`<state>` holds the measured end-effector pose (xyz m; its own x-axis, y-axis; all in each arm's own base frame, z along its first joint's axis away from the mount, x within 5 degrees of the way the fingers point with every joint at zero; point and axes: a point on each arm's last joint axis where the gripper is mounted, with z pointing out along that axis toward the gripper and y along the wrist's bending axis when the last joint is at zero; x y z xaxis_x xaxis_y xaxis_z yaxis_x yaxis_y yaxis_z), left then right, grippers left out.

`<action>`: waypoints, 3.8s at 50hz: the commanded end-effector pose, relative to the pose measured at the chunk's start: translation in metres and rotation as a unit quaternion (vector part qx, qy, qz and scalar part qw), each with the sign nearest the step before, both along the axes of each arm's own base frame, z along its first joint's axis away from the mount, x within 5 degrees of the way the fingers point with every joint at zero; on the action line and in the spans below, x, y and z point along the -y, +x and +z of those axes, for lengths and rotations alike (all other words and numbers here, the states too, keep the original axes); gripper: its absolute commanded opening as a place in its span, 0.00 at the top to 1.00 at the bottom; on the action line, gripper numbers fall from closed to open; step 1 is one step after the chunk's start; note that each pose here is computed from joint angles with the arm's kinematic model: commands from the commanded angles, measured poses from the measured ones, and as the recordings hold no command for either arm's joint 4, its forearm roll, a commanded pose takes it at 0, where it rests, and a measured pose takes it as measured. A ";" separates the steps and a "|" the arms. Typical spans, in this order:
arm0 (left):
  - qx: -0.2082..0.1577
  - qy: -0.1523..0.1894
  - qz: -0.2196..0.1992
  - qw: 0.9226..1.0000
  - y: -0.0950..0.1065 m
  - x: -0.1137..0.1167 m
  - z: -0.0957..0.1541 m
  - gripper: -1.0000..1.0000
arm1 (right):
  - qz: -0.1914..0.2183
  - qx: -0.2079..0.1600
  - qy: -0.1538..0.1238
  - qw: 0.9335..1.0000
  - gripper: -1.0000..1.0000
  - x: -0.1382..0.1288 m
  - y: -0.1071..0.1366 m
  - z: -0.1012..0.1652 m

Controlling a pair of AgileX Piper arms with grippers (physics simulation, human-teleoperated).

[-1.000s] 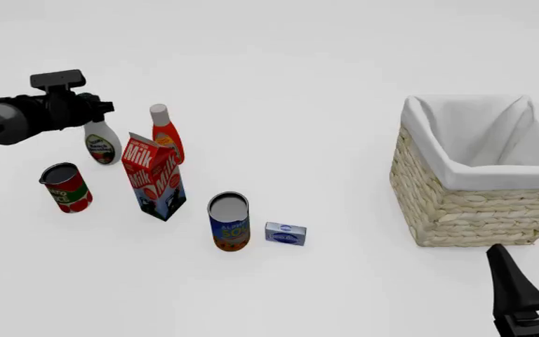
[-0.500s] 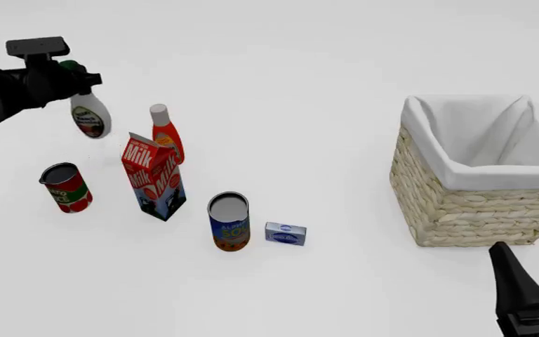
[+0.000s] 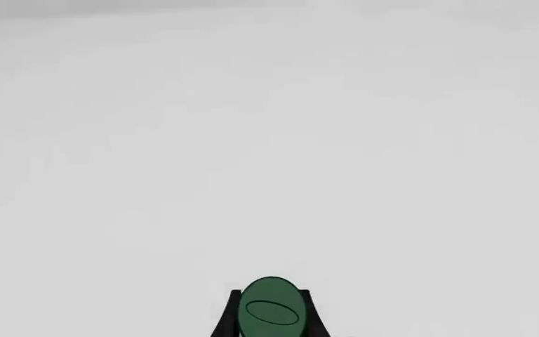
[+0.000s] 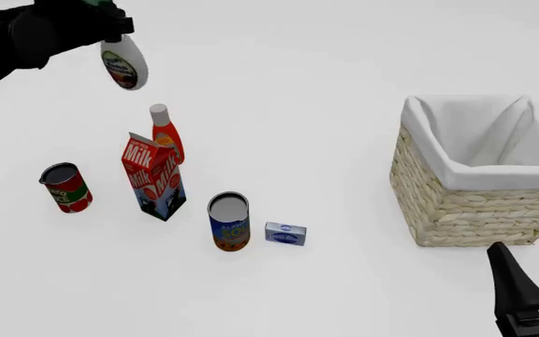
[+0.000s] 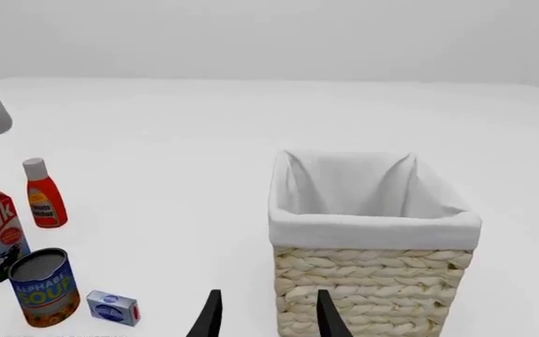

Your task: Pick the salad dressing and place it in the basket.

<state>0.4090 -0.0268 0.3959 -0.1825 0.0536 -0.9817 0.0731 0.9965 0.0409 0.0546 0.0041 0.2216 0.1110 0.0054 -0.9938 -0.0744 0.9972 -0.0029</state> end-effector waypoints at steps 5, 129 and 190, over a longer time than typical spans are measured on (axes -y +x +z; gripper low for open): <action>0.076 0.020 -0.130 0.988 -0.096 0.077 0.053 1.00 | 0.004 -0.001 0.003 1.000 0.00 0.000 0.000 -0.003; -0.028 -0.024 -0.408 0.912 -0.208 0.238 -0.088 1.00 | 0.070 -0.008 -0.086 0.994 0.00 -0.006 -0.012 0.035; -0.024 -0.020 -0.428 0.903 -0.222 0.242 -0.081 1.00 | 0.248 -0.092 -0.137 0.955 0.00 -0.061 0.045 0.098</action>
